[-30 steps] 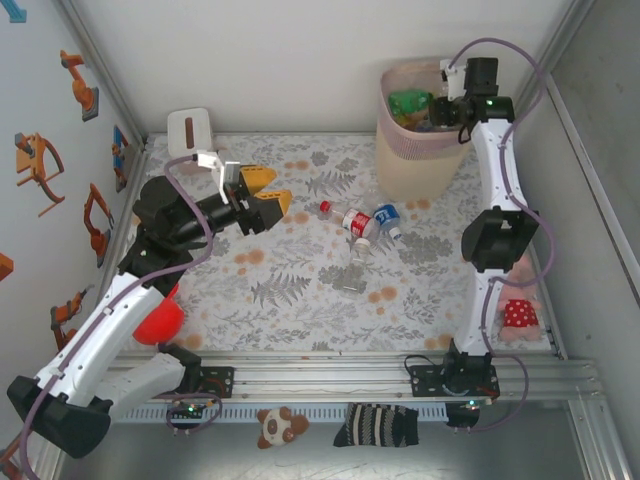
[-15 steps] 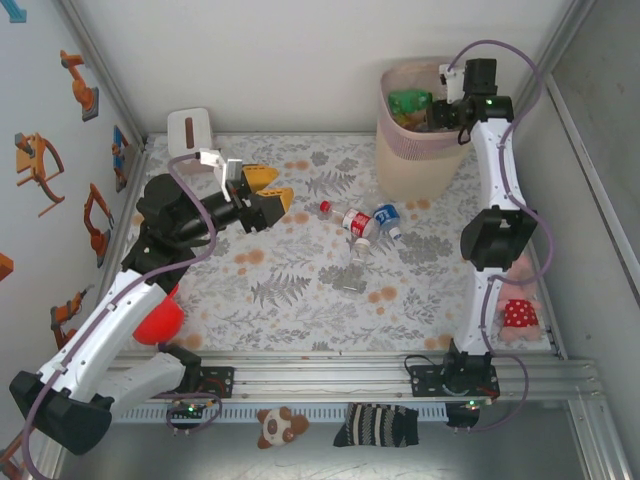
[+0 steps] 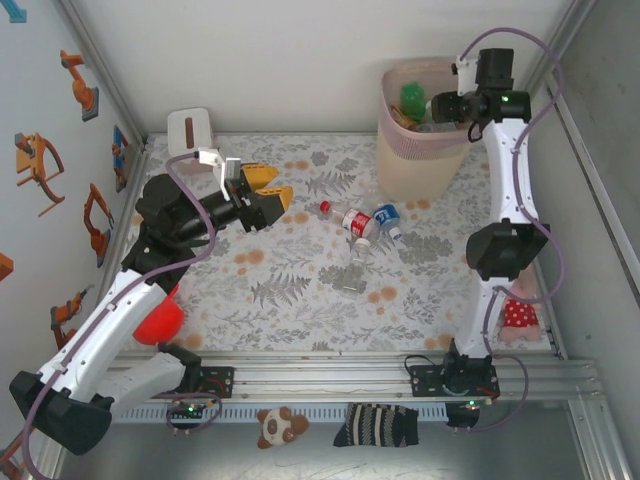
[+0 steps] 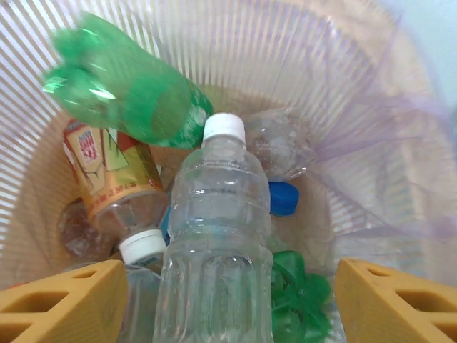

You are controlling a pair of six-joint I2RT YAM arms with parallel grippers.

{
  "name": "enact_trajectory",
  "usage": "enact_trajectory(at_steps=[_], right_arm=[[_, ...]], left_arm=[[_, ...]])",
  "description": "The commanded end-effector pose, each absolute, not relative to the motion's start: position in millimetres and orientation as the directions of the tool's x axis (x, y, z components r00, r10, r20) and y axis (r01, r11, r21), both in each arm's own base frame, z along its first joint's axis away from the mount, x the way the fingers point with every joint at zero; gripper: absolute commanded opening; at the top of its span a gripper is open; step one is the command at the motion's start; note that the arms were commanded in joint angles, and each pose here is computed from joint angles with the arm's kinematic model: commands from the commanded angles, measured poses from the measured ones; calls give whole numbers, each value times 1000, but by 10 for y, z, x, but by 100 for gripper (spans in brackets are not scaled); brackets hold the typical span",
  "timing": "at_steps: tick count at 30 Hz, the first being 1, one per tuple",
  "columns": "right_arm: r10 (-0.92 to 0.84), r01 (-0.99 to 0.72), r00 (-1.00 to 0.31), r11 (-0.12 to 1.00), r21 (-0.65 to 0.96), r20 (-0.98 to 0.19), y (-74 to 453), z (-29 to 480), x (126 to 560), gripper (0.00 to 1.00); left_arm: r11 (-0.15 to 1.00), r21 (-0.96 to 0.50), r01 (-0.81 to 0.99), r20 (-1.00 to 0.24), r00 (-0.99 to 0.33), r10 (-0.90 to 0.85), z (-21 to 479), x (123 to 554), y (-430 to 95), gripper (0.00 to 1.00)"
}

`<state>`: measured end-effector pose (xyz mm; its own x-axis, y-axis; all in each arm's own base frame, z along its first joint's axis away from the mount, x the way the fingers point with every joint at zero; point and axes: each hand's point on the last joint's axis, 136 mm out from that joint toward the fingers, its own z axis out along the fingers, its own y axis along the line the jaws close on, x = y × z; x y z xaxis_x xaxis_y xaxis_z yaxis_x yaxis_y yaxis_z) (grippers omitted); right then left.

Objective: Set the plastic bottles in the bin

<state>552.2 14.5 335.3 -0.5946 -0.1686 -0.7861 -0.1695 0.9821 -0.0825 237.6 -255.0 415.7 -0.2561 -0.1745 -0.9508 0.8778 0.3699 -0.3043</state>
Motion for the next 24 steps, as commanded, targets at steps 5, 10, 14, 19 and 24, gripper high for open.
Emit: enact_trajectory(at_steps=[5,10,14,19,24], right_arm=[[-118,-135,-541,989,-53,-833,144,3774,5244,71],[-79,-136,-537,991,-7,-840,201,3838,5136,66],[-43,-148,-541,988,45,-840,301,3874,5019,61],[-17,-157,-543,984,82,-839,397,3890,4821,60],[25,-152,-526,981,123,-850,437,3937,4577,59]], left_arm=[[377,-320,869,-946,-275,-171,4136,2389,-2537,74],[387,-345,855,-939,-312,-148,4049,2438,-2561,71],[400,-370,838,-928,-353,-118,3935,2506,-2614,68],[465,-367,806,-917,-398,-33,3674,2605,-2729,65],[541,-339,770,-887,-454,90,3270,2697,-2862,65]])
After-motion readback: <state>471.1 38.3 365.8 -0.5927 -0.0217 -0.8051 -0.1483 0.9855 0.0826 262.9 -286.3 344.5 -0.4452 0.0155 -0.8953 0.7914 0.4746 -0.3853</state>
